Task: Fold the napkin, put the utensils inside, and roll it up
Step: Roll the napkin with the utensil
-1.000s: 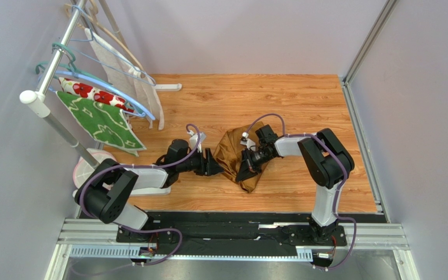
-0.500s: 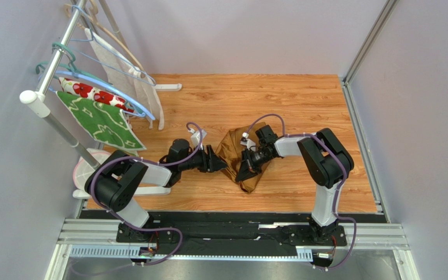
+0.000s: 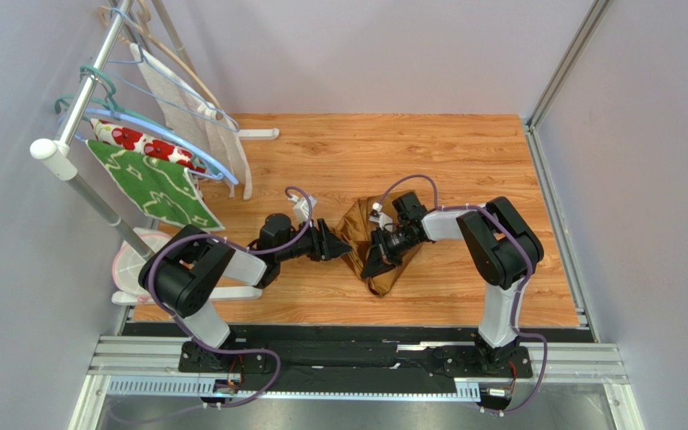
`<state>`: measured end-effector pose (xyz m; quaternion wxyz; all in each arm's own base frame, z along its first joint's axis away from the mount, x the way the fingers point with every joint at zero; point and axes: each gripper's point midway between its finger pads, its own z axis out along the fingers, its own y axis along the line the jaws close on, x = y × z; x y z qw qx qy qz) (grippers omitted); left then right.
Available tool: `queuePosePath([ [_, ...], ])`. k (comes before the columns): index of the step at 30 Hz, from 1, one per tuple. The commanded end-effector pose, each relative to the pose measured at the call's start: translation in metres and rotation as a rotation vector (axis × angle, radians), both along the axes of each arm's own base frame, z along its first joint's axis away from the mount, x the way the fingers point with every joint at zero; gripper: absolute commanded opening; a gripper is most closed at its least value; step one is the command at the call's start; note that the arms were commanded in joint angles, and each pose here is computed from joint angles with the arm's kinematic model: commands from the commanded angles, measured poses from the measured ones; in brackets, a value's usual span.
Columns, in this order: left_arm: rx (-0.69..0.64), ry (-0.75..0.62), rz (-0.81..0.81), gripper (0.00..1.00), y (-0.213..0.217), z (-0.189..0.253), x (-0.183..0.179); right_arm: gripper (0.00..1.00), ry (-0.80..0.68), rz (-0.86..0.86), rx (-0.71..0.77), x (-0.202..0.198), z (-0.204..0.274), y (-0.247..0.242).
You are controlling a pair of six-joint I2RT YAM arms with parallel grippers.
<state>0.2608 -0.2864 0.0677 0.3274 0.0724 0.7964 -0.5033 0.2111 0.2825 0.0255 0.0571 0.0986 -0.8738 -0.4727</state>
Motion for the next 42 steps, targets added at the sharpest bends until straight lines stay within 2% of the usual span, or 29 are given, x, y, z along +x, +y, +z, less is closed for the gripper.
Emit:
queuePosePath([
  [1,-0.101,-0.101,0.003,0.57,-0.008,0.032,0.009,0.00,-0.013,-0.019,-0.021,0.004,-0.005,-0.002],
  [21,-0.132,-0.092,0.106,0.58,-0.008,0.016,0.031,0.00,-0.011,-0.024,-0.016,0.003,-0.005,-0.002],
  [30,-0.046,-0.035,0.113,0.55,-0.008,-0.008,0.036,0.00,-0.023,-0.032,-0.015,0.007,0.000,-0.001],
  [33,0.018,0.012,0.110,0.52,-0.005,-0.022,0.034,0.13,-0.056,-0.035,-0.006,0.010,0.012,0.001],
  [34,0.045,0.041,0.109,0.51,-0.004,-0.029,0.032,0.25,-0.075,-0.035,0.003,0.012,0.017,0.001],
  [37,0.095,0.070,0.104,0.48,-0.001,-0.038,0.030,0.45,-0.137,-0.036,0.013,0.017,0.037,0.001],
  [40,0.127,0.085,0.091,0.46,0.000,-0.043,0.028,0.51,-0.218,-0.020,-0.007,0.018,0.055,-0.001],
  [42,0.133,0.088,0.084,0.45,-0.001,-0.043,0.029,0.53,-0.296,-0.003,-0.086,0.019,0.056,-0.007],
])
